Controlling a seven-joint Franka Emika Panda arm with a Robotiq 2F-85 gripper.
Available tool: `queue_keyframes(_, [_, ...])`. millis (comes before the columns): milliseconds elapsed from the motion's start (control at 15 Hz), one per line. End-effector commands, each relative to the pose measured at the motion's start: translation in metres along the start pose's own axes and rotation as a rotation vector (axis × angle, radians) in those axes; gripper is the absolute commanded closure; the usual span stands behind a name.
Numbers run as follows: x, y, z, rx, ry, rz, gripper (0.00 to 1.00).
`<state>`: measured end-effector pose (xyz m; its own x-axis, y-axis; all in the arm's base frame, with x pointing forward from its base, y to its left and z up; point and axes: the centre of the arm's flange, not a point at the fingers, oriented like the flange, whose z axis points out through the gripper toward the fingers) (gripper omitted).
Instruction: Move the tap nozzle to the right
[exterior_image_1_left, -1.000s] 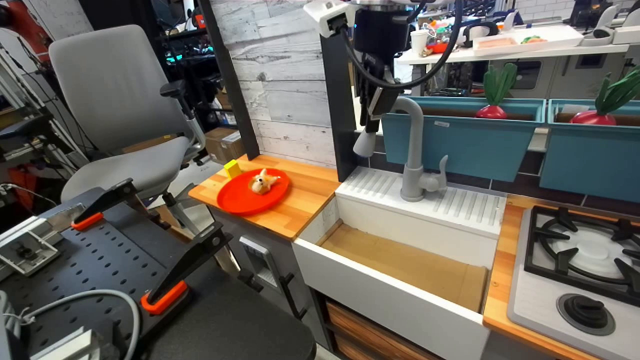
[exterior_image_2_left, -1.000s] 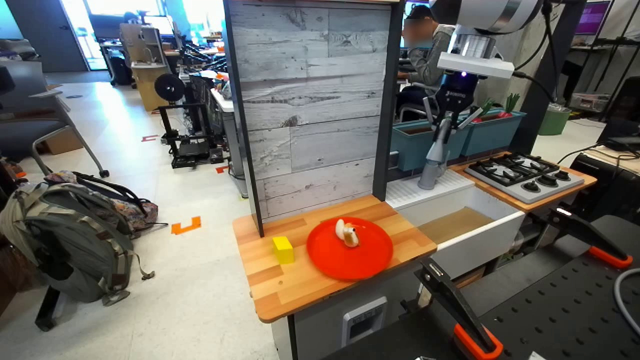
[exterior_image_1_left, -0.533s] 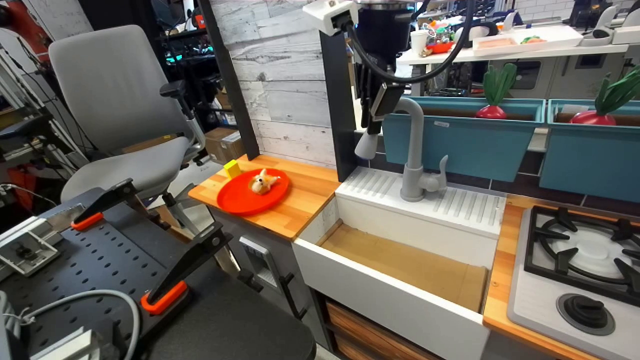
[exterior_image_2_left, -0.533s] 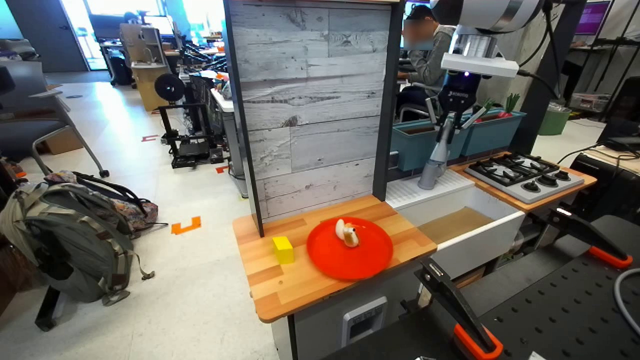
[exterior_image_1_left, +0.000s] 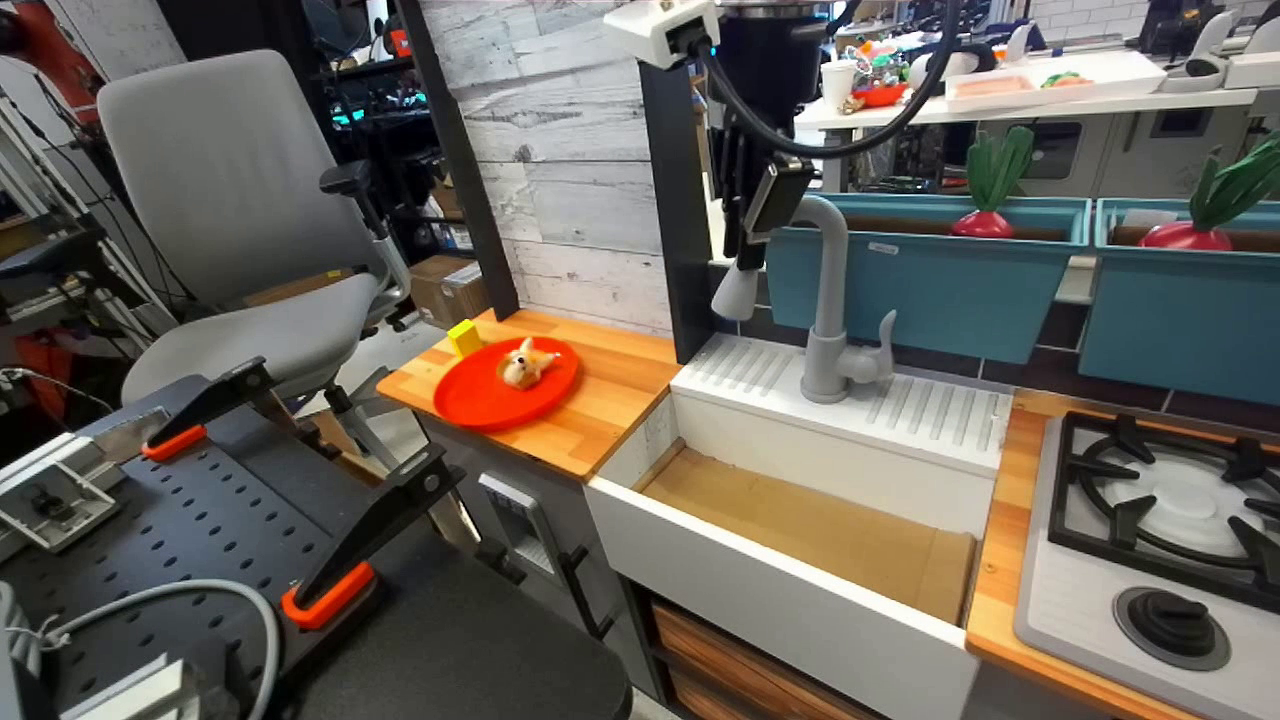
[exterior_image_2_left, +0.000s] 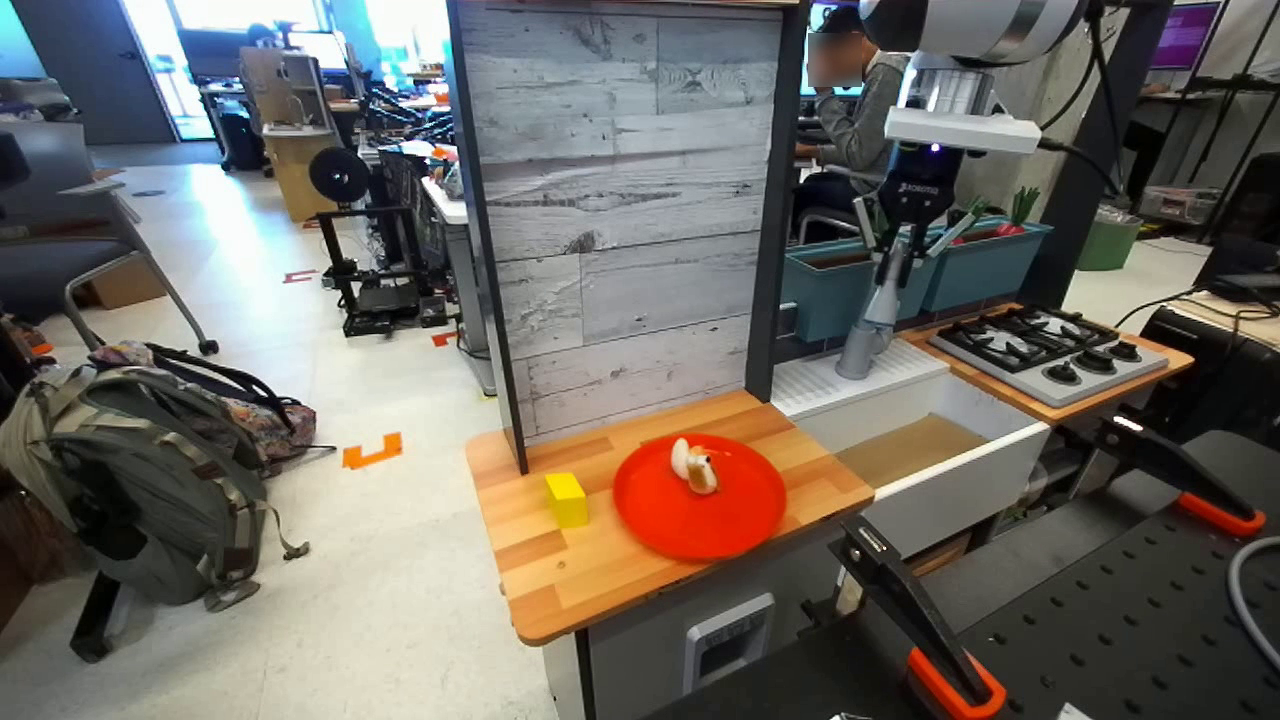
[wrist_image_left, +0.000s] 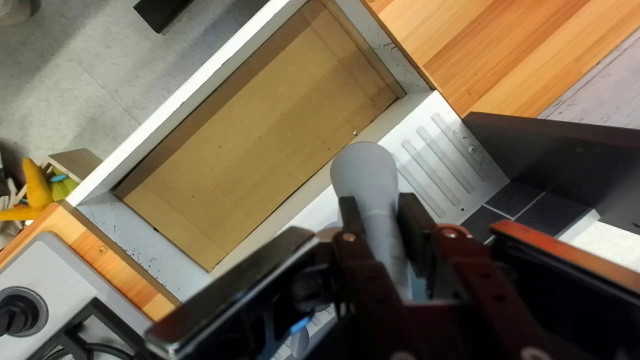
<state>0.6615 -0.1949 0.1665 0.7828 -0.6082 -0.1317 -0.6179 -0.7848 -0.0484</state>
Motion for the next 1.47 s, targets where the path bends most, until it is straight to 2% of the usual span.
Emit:
queue_keyframes(0, [0.01, 0.071, -0.023, -0.138, 0.062, 0.006, 0.51])
queue_keyframes(67, [0.009, 0.074, -0.024, -0.151, 0.066, 0.002, 0.5])
queue_keyframes(533, [0.025, 0.198, -0.054, -0.364, 0.139, 0.012, 0.01])
queue_keyframes(733, [0.028, 0.221, -0.063, -0.377, 0.163, 0.003, 0.0])
queue_keyframes(933, [0.013, 0.212, -0.064, -0.304, 0.166, -0.061, 0.0])
queue_keyframes(1133, [-0.016, 0.181, -0.062, -0.204, 0.183, -0.16, 0.0])
queue_keyframes(1400, [-0.086, 0.124, -0.067, -0.078, 0.17, -0.299, 0.0])
